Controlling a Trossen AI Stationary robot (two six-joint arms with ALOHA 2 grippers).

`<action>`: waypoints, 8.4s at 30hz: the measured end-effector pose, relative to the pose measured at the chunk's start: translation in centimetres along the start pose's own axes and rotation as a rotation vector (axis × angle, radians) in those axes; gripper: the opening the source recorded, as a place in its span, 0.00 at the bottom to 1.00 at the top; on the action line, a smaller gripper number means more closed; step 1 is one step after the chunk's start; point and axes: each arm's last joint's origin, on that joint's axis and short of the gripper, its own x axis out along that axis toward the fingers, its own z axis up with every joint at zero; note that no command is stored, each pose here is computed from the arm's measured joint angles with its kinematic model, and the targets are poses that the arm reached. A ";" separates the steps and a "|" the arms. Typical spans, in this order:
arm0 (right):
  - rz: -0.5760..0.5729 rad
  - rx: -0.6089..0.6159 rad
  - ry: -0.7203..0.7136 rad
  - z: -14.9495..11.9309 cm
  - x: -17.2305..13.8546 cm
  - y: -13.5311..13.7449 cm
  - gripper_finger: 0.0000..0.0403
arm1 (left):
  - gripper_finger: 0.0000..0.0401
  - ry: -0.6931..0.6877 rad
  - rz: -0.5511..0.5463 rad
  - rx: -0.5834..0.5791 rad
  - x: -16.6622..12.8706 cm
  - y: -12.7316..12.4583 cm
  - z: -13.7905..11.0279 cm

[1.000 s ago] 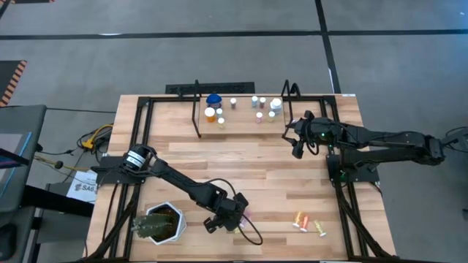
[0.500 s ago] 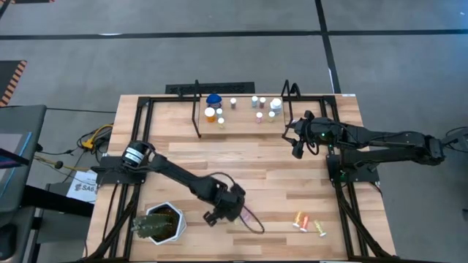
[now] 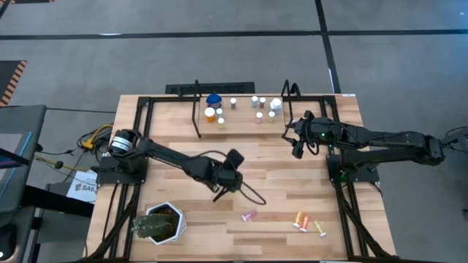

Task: Pick and place medicine bottles onto shelf by color
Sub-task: Put the yellow pill bottle on the shelf

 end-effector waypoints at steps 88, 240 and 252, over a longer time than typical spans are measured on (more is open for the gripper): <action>0.531 0.586 -0.010 4.4 1.7 3.9 0.26 | 0.51 -0.199 0.687 0.179 -2.3 9.9 2.0; -0.040 0.301 0.028 -3.2 -1.6 2.2 0.61 | 0.24 0.114 -0.394 -1.124 9.1 18.1 -19.8; -0.101 0.297 0.114 -3.7 0.0 2.0 0.61 | 0.24 0.072 -0.377 -1.050 9.1 18.3 -19.4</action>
